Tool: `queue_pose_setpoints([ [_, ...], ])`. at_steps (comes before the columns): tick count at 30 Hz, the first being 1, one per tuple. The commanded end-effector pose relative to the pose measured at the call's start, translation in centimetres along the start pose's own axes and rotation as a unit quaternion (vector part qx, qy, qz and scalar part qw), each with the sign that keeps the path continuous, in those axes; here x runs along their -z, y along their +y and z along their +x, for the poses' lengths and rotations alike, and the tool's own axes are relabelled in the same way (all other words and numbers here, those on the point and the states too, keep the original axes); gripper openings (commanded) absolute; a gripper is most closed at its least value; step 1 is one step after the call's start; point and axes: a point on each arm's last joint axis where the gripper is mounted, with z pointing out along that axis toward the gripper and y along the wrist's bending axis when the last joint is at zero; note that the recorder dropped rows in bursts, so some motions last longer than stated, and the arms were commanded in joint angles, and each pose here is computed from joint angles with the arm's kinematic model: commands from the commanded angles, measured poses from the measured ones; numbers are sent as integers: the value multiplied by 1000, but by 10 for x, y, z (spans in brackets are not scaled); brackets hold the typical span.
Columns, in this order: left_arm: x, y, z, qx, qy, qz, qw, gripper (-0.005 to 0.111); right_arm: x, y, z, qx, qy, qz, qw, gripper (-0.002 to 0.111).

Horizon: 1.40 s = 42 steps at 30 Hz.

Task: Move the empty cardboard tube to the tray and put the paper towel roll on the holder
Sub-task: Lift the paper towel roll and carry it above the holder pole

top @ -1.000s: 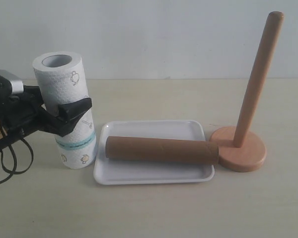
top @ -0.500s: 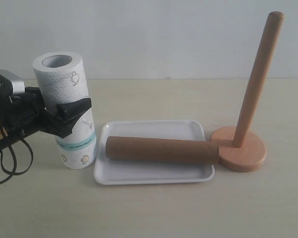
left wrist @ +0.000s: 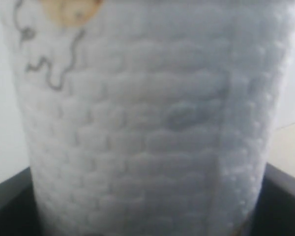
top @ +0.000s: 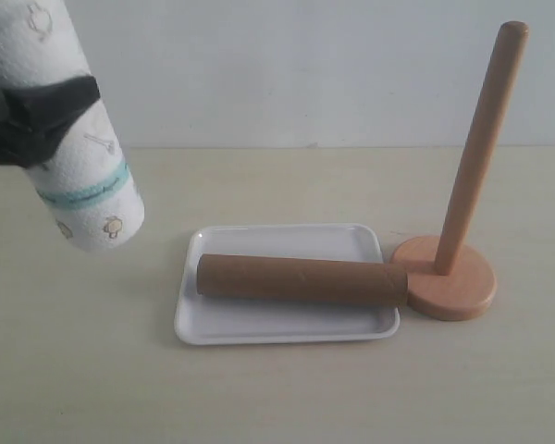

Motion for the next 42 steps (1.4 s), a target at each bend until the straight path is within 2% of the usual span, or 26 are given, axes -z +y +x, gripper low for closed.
queue_pose_setpoints([
  [1,24,-26,-56,16,-38,46,998,4,0,0,-1,3,-5,4,1000,0],
  [6,33,-48,-104,56,-48,120,990,4,0,0,-1,3,-5,4,1000,0],
  [11,21,-74,-132,38,-50,199,978,4,0,0,-1,3,-5,4,1000,0],
  [14,8,-91,-144,34,-50,217,974,4,0,0,-1,3,-5,4,1000,0],
  [22,-43,-135,-153,16,-32,264,964,4,0,0,-1,3,-5,4,1000,0],
  [26,-92,-155,-158,19,-14,242,970,4,0,0,-1,3,-5,4,1000,0],
  [29,-122,-171,-165,19,-30,263,964,4,0,0,-1,3,-5,4,1000,0],
  [33,-160,-199,-187,6,-83,298,951,4,0,0,-1,3,-5,4,1000,0],
  [36,-188,-205,-184,-12,-103,300,948,4,0,0,-1,3,-5,4,1000,0],
  [39,-219,-209,-170,-5,-108,300,948,4,0,0,-1,3,-5,4,1000,0],
  [42,-232,-215,-163,-4,-110,300,948,4,0,0,-1,3,-5,4,1000,0],
])
